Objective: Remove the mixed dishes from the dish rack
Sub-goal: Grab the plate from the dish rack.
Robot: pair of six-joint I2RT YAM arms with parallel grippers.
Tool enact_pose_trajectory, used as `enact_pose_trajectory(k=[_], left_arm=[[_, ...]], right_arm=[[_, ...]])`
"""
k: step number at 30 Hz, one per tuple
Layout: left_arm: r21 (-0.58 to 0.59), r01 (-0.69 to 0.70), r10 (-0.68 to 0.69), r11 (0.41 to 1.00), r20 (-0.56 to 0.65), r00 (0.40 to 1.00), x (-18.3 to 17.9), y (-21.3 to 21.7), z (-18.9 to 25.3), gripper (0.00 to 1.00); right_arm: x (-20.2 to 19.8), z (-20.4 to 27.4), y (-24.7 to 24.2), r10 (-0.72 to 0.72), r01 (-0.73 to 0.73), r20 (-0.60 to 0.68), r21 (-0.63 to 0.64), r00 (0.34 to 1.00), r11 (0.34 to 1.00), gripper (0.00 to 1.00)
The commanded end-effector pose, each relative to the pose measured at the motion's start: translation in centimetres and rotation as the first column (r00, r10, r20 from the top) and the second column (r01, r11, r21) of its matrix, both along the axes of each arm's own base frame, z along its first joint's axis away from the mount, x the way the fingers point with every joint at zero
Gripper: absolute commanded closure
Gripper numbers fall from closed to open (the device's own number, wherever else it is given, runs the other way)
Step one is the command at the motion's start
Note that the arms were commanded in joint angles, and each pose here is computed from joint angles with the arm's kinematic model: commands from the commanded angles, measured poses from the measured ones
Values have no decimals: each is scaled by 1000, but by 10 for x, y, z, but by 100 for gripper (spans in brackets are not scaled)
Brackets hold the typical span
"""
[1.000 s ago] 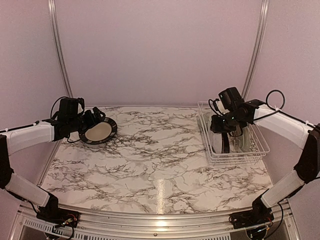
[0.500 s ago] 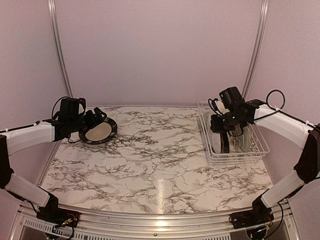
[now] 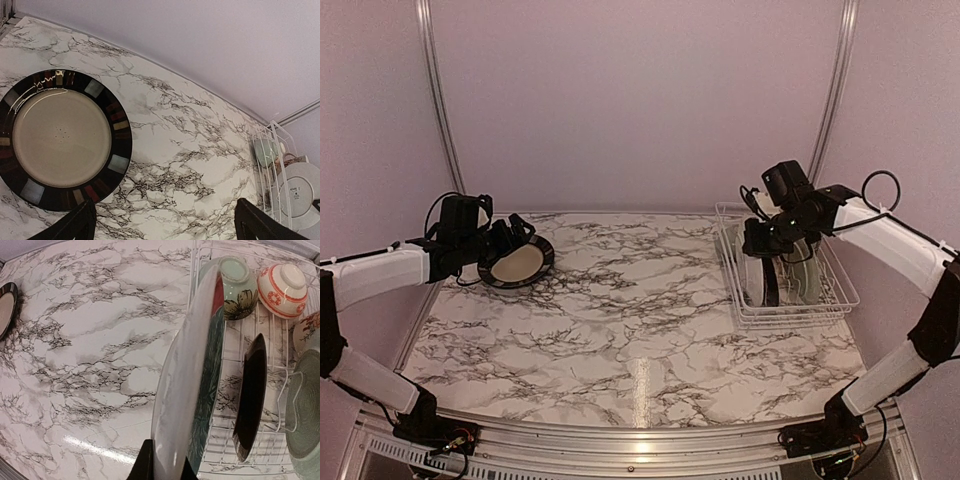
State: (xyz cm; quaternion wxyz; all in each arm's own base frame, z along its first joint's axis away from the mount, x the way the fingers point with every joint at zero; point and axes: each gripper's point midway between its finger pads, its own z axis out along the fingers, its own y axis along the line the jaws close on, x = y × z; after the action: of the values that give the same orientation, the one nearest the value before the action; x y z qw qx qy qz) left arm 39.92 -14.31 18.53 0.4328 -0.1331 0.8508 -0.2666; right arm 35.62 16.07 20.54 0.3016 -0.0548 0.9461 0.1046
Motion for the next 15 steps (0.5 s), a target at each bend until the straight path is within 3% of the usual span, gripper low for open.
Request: enact_pose_trajectory(k=[1, 15], left_arm=[[-8, 21, -21, 1000, 17, 1000, -2, -4, 3, 1], [-28, 60, -59, 998, 27, 998, -2, -12, 9, 2]], right_arm=[[12, 84, 1, -39, 20, 202, 96, 979, 995, 100], [8, 140, -6, 103, -93, 366, -44, 925, 995, 100]])
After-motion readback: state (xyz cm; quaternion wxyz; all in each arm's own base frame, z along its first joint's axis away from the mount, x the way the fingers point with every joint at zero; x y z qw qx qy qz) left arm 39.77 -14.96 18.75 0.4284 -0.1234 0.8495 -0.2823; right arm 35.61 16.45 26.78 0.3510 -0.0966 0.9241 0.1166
